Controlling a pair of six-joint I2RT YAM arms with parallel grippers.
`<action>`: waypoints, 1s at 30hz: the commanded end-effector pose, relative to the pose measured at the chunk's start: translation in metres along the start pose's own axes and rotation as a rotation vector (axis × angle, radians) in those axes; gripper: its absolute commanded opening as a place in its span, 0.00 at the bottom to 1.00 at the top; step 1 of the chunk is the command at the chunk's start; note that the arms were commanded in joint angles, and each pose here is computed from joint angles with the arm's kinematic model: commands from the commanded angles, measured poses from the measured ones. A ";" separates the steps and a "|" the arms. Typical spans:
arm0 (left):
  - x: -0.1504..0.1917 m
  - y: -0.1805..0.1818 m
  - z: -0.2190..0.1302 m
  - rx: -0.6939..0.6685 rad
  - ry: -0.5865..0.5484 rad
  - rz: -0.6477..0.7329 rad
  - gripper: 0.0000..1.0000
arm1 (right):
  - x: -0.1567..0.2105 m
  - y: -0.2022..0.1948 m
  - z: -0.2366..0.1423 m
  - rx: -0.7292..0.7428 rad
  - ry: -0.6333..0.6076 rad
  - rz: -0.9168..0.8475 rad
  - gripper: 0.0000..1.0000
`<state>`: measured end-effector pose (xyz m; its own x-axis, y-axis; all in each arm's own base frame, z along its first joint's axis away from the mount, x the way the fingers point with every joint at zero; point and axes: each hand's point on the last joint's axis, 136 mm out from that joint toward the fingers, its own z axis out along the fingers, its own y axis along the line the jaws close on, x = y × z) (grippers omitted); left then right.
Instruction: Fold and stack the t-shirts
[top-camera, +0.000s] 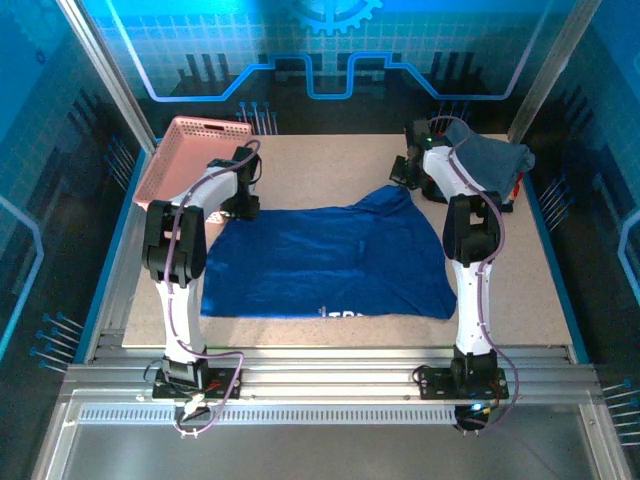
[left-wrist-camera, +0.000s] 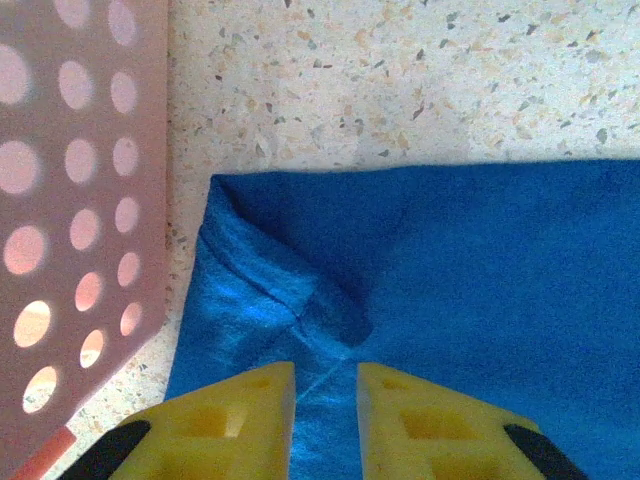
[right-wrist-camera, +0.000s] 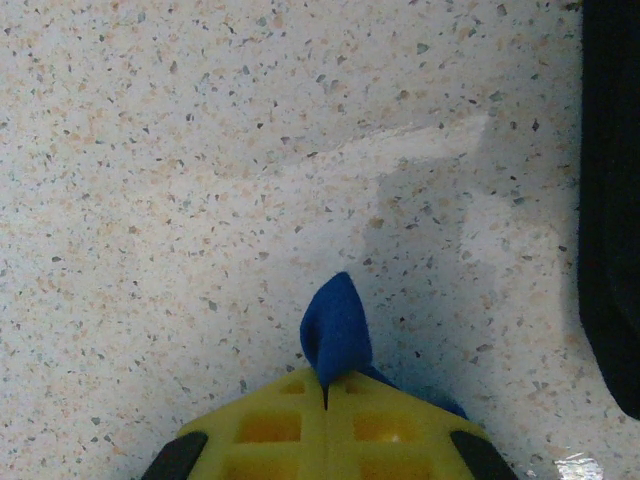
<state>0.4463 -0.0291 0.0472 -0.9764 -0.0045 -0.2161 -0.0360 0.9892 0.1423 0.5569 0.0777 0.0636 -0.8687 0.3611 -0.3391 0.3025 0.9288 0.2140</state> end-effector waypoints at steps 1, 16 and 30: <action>-0.011 0.007 0.002 -0.012 -0.018 -0.008 0.26 | 0.008 -0.005 0.008 0.011 0.033 -0.008 0.00; -0.008 0.009 0.021 -0.040 0.017 -0.013 0.24 | 0.008 -0.005 0.011 0.001 0.046 -0.012 0.00; -0.010 0.007 0.026 -0.038 0.019 -0.017 0.01 | 0.010 -0.005 0.011 -0.002 0.054 -0.010 0.00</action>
<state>0.4542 -0.0251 0.0205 -0.9828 -0.0132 -0.1842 -0.0443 0.9852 0.1658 0.5537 0.0800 0.0583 -0.8820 0.3458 -0.3202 0.2882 0.9333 0.2141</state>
